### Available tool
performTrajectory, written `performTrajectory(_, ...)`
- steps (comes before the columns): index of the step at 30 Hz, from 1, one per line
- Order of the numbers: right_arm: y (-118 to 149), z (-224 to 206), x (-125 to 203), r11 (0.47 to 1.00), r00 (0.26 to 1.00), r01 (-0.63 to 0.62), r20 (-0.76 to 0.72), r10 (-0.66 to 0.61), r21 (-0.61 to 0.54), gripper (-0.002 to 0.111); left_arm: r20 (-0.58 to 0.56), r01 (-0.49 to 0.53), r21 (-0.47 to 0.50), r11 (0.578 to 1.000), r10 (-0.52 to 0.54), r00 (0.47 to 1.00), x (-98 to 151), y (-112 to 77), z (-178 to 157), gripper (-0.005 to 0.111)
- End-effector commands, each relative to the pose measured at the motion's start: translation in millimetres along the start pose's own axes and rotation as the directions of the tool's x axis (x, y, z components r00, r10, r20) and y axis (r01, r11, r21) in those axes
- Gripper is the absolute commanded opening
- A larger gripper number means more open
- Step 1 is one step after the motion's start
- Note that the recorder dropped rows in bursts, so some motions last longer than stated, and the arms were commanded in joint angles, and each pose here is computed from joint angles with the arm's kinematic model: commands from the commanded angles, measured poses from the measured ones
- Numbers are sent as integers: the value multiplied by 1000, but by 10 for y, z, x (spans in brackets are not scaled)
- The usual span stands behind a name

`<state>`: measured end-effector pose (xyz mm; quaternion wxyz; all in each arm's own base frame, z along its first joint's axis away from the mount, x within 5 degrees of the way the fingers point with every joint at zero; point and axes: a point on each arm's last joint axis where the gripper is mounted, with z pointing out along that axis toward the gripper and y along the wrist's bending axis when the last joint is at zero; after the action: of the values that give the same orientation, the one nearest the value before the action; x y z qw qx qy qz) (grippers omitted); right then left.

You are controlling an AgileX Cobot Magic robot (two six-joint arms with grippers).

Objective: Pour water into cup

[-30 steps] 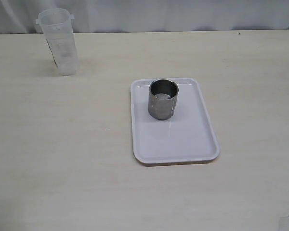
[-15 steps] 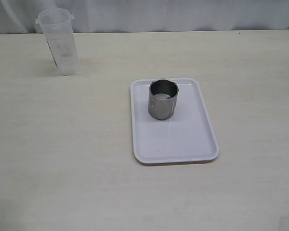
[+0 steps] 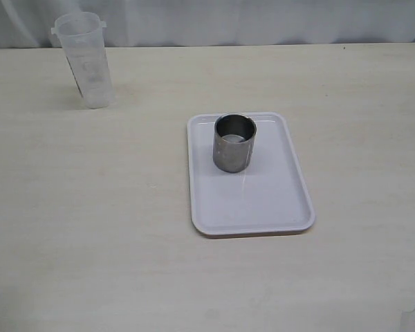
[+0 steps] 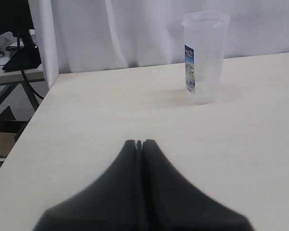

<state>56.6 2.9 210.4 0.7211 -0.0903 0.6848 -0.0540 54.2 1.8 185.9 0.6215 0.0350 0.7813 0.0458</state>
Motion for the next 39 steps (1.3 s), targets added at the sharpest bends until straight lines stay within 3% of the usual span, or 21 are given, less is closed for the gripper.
performTrajectory(1, 0, -6, 80, 1000, 997, -5, -78, 5, 5, 4, 5, 7, 2, 1000, -7, 1000, 5, -3, 2, 0)
performTrajectory(9, 9, -27, 214, 998, 973, -55, -225, 55, 7, 4, 5, 7, 2, 1000, -7, 1000, 5, -3, 2, 0)
performTrajectory(16, 19, -38, 256, 991, 953, -136, -271, 136, 20, 4, 5, 7, 2, 1000, -7, 1000, 5, -3, 2, 0)
performTrajectory(39, 20, -40, 265, 987, 947, -159, -280, 160, 28, 4, 5, 7, 2, 1000, -7, 1000, 5, -3, 2, 0)
